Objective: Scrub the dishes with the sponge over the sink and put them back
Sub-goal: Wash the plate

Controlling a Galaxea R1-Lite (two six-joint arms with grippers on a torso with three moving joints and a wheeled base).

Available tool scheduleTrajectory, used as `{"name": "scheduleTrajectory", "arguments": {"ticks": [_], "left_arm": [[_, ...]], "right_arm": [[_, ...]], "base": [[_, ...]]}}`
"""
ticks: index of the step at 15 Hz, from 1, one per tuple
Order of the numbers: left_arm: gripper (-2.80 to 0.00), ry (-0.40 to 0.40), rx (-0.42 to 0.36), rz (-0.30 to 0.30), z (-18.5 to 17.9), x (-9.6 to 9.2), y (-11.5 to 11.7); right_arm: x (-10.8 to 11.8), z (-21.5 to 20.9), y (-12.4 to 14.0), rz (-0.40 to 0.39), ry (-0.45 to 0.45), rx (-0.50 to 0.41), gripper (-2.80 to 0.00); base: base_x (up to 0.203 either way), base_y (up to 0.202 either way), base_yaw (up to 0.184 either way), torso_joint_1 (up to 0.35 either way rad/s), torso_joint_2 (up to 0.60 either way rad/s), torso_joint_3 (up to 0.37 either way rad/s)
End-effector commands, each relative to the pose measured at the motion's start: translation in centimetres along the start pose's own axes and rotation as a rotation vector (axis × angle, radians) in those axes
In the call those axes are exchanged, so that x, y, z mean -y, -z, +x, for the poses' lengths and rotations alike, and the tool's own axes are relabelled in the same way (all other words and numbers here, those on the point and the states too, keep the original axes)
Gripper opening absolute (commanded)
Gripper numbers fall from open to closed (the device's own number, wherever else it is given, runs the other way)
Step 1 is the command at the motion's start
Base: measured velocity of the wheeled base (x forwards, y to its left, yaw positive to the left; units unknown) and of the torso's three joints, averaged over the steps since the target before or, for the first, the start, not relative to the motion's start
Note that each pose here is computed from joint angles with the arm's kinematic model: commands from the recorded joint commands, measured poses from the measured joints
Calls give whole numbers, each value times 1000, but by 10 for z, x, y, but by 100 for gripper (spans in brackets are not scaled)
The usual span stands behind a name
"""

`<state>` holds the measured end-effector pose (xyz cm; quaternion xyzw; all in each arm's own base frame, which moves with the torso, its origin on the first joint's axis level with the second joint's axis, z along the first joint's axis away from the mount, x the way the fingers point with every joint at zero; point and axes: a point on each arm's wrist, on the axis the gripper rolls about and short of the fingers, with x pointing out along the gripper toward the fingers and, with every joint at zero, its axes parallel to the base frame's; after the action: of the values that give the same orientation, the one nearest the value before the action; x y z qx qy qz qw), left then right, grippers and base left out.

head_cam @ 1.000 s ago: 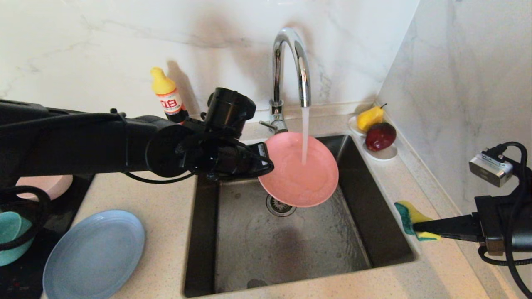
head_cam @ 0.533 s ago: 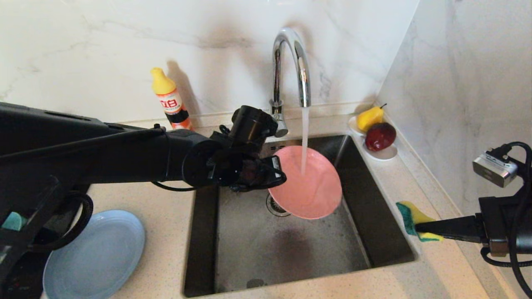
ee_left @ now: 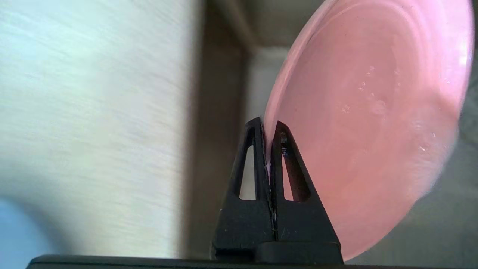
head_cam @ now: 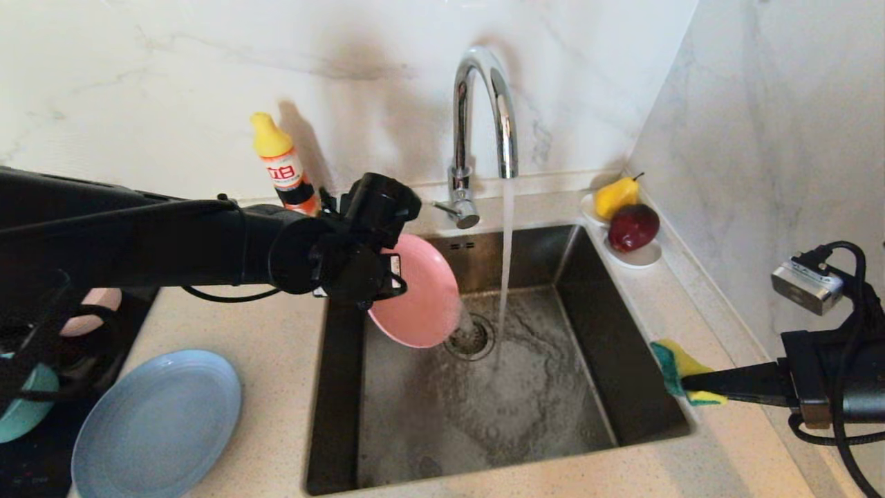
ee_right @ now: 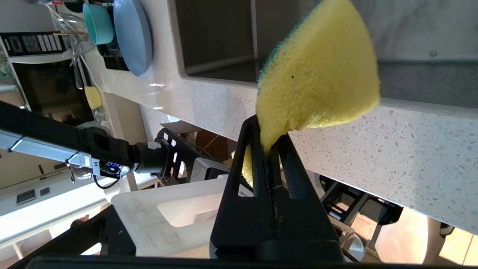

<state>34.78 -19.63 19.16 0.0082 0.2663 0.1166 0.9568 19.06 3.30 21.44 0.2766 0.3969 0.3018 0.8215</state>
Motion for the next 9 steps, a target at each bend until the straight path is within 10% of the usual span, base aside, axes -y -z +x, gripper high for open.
{"name": "scheduleTrajectory", "arguments": {"ticks": [1, 9], "left_arm": [[-280, -36, 52, -13, -15, -11, -14], [-280, -73, 122, -33, -40, -28, -29]], "right_arm": [[3, 4, 0, 15, 1, -16, -280], [7, 8, 3, 28, 6, -35, -280]], "base": [[0, 0, 0, 0, 0, 0], [0, 0, 0, 0, 0, 0]]}}
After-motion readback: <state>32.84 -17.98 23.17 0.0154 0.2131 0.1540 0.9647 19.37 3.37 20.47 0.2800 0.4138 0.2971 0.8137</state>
